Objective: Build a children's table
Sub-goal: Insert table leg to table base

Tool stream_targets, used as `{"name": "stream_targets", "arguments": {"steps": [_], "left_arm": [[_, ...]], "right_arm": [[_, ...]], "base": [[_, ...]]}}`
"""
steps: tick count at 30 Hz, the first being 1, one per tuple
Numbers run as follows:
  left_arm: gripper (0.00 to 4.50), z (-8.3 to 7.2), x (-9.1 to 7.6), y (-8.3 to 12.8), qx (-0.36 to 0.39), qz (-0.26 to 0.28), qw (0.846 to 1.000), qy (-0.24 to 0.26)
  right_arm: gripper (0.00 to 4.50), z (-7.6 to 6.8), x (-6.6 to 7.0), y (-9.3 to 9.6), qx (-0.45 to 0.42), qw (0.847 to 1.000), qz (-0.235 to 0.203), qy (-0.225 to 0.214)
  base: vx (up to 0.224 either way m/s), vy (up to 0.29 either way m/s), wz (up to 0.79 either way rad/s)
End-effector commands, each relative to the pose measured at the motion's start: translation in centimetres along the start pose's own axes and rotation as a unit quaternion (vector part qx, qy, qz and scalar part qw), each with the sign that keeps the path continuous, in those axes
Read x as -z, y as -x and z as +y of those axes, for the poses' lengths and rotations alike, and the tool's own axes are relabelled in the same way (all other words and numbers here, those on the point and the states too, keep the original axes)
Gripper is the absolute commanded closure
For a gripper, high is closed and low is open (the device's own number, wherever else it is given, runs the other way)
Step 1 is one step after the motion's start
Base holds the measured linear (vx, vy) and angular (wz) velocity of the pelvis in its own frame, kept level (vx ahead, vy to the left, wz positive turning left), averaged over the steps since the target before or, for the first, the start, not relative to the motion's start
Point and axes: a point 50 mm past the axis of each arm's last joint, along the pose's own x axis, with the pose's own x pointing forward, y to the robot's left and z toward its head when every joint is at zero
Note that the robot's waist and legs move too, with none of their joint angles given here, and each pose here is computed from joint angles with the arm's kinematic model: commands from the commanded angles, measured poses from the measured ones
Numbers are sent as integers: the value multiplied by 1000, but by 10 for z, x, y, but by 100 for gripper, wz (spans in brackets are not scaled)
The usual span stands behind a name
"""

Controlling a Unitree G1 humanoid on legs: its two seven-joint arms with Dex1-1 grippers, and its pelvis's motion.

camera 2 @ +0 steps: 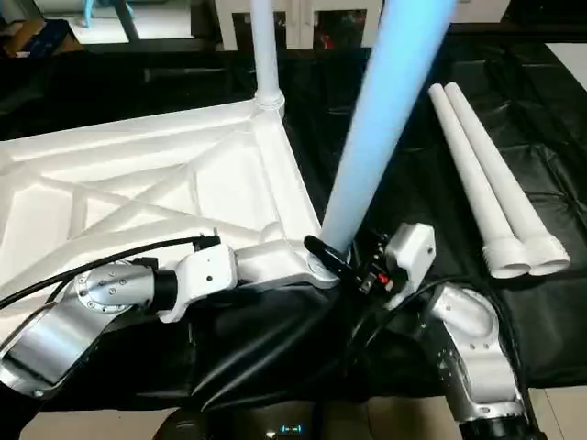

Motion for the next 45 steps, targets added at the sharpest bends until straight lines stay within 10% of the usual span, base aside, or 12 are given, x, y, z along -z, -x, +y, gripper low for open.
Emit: {"name": "stream_targets", "arguments": {"steps": [1,19,32,45], "left_arm": [[450,3,23,0,-22,42,998,29],[450,4,24,0,-24,48,998,24],[450,3,24,0,-23,49,998,25],[450,3,24,1,-27,50,998,27]], "right_arm": [[264,16,30,17,-15,996,77,-37],[264,33,41,14,-164,966,171,-103],[264,10,40,7,-118,950,165,-237],[264,7,44,20,-51,948,155,-274]], "base": [[0,0,0],[0,0,0],[0,0,0],[0,0,0]]}}
